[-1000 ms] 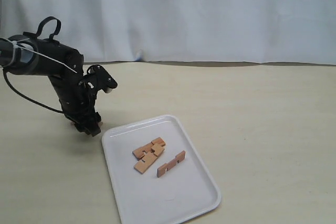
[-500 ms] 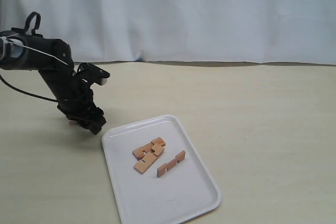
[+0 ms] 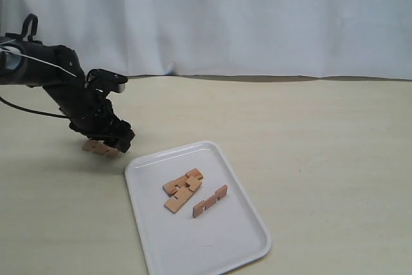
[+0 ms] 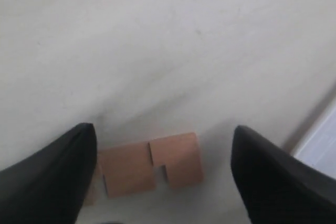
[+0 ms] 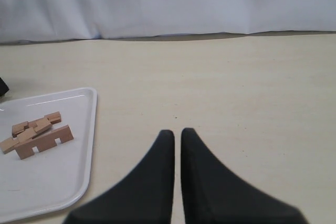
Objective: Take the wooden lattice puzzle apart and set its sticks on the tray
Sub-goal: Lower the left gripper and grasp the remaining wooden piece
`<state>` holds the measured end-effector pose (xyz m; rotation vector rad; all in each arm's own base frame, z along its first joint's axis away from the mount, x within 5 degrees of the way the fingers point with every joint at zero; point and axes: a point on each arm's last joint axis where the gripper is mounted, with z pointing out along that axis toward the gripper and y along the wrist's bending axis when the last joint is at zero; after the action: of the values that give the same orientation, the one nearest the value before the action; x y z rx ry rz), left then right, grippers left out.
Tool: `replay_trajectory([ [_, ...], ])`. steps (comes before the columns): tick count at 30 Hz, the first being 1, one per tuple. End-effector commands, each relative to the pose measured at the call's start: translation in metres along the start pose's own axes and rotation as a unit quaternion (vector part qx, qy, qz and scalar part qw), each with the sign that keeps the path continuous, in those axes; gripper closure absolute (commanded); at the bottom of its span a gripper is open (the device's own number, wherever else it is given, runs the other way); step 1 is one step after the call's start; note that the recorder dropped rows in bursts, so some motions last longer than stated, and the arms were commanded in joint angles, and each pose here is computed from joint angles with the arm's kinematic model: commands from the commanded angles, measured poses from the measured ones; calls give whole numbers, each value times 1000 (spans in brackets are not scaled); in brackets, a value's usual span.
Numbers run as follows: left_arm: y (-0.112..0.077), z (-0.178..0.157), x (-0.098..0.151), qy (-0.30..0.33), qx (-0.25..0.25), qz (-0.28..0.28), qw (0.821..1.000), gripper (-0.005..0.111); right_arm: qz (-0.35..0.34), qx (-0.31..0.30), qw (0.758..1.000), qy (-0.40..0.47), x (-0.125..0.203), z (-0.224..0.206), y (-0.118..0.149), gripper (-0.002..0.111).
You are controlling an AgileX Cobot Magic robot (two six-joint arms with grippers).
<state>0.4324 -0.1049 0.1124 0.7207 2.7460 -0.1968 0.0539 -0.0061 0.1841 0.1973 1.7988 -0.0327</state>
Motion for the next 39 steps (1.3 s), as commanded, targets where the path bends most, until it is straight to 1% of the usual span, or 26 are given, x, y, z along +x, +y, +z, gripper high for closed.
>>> replay_trajectory([
  [1,3,-4,-5,-17,-8,-17,1000,12,-1,-1,1000,-4,0,0,0,104],
  [3,3,-5,-5,-16,-8,-16,1000,10,-1,-1,1000,-4,0,0,0,104],
  [6,5,-8,-3,-4,-23,-10,1000,10,-1,-1,1000,-4,0,0,0,104],
  [7,7,-8,-2,5,-36,-10,999,10,-1,-1,1000,-4,0,0,0,104],
  [8,12,-8,1,21,-59,-12,998,10,-1,-1,1000,-4,0,0,0,104],
  [10,13,-9,3,31,-69,-9,997,10,-1,-1,1000,-4,0,0,0,104],
  [16,12,-8,1,15,-62,-29,998,10,-1,-1,1000,-4,0,0,0,104],
  [25,12,-8,0,10,-60,-58,996,10,-1,-1,1000,-4,0,0,0,104],
  [28,12,-8,-1,5,-61,-82,995,10,-1,-1,1000,-4,0,0,0,104],
  [39,10,-7,0,4,-53,-95,994,10,-1,-1,1000,-4,0,0,0,104],
])
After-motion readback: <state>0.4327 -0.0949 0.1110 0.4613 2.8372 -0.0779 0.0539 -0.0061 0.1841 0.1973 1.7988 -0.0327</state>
